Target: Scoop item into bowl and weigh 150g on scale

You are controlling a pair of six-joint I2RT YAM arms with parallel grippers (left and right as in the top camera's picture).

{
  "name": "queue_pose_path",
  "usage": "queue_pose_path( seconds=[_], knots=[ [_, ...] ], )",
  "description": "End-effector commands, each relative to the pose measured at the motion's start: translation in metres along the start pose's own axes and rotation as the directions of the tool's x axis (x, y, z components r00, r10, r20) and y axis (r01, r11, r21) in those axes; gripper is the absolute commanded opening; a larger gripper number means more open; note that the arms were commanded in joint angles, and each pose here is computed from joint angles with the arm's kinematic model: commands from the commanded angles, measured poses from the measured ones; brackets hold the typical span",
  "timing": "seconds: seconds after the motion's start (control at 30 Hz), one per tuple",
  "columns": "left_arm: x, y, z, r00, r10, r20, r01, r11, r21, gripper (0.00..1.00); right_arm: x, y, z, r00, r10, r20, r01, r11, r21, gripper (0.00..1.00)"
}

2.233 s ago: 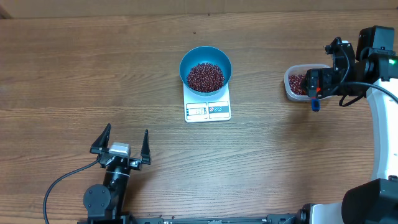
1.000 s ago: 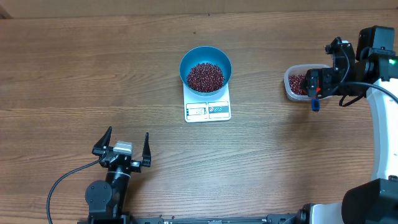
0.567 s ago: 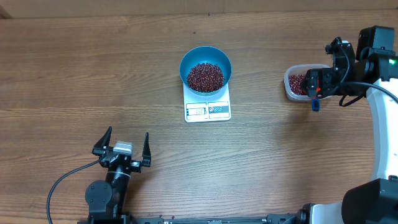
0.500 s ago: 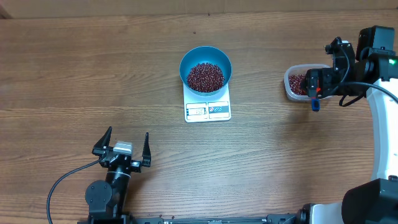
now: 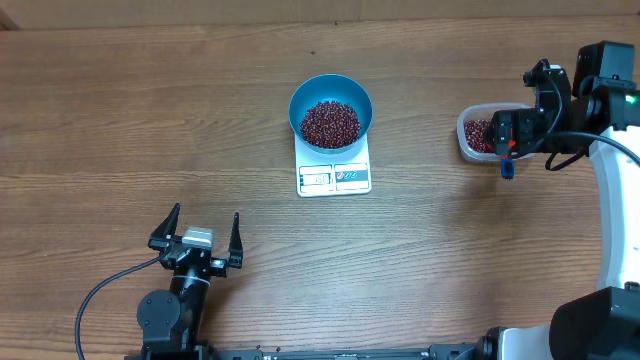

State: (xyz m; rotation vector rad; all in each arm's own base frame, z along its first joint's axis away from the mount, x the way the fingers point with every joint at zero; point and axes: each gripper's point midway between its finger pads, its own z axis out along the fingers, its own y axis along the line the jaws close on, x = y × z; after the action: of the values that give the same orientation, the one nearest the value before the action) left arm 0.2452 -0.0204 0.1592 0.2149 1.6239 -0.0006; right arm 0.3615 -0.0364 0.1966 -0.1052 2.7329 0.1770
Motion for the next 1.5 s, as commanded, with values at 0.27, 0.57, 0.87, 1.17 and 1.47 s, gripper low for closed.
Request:
queue_pose_path(
  seconds=[0.27, 0.57, 0.87, 1.17, 1.47],
  knots=[
    [0.001, 0.003, 0.000, 1.000, 0.015, 0.000, -0.015, 1.000, -0.017, 1.00, -0.019, 0.036, -0.034, 0.940, -0.081, 0.330, 0.115, 0.990, -0.086, 1.00],
    [0.001, 0.003, 0.000, 1.000, 0.016, 0.000, -0.015, 1.000, -0.017, 1.00, -0.016, 0.055, -0.047, 0.772, -0.170, 0.613, 0.246, 0.968, -0.041, 1.00],
    [0.001, 0.003, 0.000, 1.000, 0.015, 0.000, -0.015, 1.000, -0.017, 0.99, 0.010, 0.066, -0.069, 0.579, -0.187, 0.793, 0.255, 0.966, 0.042, 1.00],
    [0.001, 0.003, 0.000, 1.000, 0.015, 0.000, -0.015, 1.000, -0.017, 0.99, 0.039, 0.075, -0.074, 0.418, -0.236, 0.877, 0.275, 0.953, 0.125, 1.00],
    [0.001, 0.003, 0.000, 1.000, 0.015, 0.000, -0.015, 1.000, -0.017, 1.00, 0.073, 0.078, -0.058, 0.379, -0.234, 0.895, 0.266, 0.954, 0.137, 1.00]
  ],
)
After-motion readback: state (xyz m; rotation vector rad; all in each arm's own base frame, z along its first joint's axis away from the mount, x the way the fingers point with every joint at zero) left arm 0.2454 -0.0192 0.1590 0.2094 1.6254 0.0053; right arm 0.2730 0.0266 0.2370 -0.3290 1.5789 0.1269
